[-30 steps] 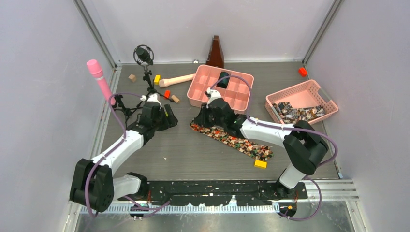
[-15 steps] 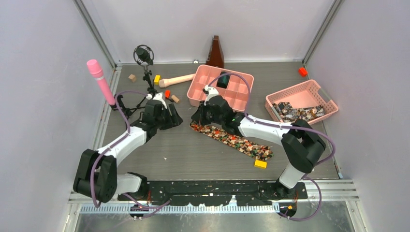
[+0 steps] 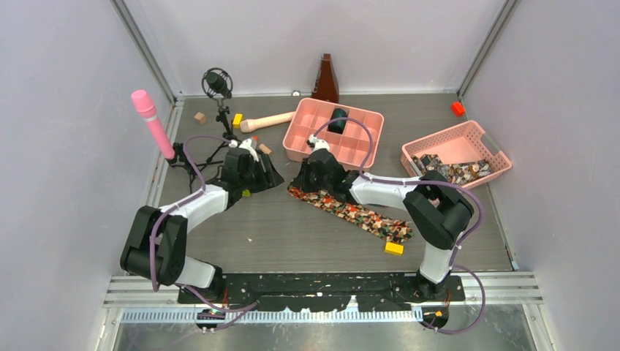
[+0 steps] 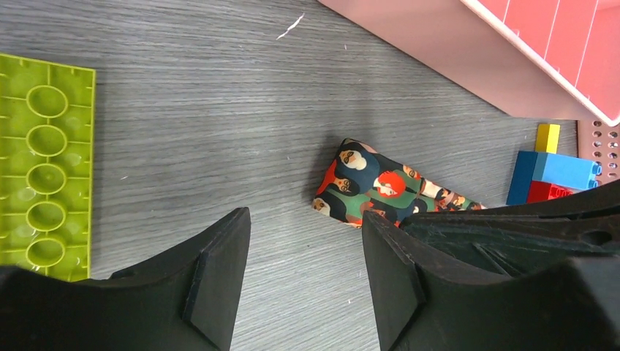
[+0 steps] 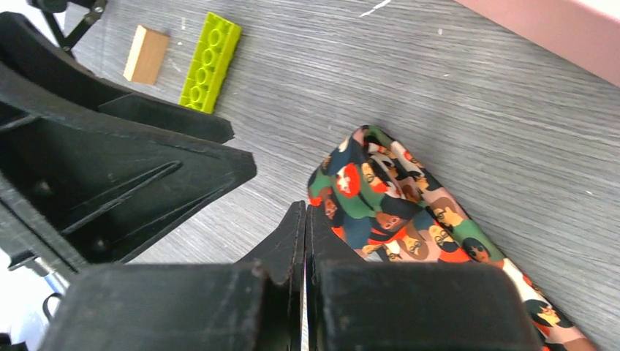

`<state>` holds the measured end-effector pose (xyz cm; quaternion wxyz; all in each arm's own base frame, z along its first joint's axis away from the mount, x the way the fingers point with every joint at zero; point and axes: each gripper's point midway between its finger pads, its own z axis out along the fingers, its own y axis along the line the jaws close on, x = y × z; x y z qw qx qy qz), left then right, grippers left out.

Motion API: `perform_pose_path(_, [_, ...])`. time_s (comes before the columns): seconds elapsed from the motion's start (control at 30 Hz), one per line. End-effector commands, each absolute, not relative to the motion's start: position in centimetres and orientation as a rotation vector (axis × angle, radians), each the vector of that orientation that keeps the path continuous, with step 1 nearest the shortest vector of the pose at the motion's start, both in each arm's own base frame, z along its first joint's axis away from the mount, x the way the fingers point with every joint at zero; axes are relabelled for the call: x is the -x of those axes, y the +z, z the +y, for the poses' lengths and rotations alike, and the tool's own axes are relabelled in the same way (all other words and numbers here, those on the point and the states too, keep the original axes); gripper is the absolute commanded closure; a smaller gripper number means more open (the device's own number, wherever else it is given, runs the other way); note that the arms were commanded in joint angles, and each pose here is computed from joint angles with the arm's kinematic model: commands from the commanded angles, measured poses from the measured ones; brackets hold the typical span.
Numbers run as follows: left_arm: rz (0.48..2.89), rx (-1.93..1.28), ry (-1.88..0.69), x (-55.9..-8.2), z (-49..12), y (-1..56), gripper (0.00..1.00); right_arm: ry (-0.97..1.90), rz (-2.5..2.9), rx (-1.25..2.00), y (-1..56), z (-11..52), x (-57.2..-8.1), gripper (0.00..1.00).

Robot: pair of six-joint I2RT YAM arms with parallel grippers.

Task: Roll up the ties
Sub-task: Roll the tie at the center of the board.

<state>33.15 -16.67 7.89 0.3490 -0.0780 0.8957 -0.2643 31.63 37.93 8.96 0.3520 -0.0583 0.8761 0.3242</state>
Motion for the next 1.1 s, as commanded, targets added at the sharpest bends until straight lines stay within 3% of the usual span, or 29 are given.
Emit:
perform_pose_path(0.0, [2.238, 0.183, -0.758, -35.0, -17.8, 10.1, 0.41, 0.795, 2.237, 0.064, 9.7, 37.6, -33.4, 1.0])
perform_pose_path(0.53, [2.262, 0.109, -0.834, -35.0, -19.5, 9.3, 0.42, 0.648, 2.319, 0.023, 6.5, 35.3, -33.0, 1.0])
perform_pose_path(1.07, [2.283, -0.081, -0.97, -33.8, -23.3, 8.2, 0.35, 0.591, 2.379, -0.026, 5.5, 33.0, -31.3, 1.0])
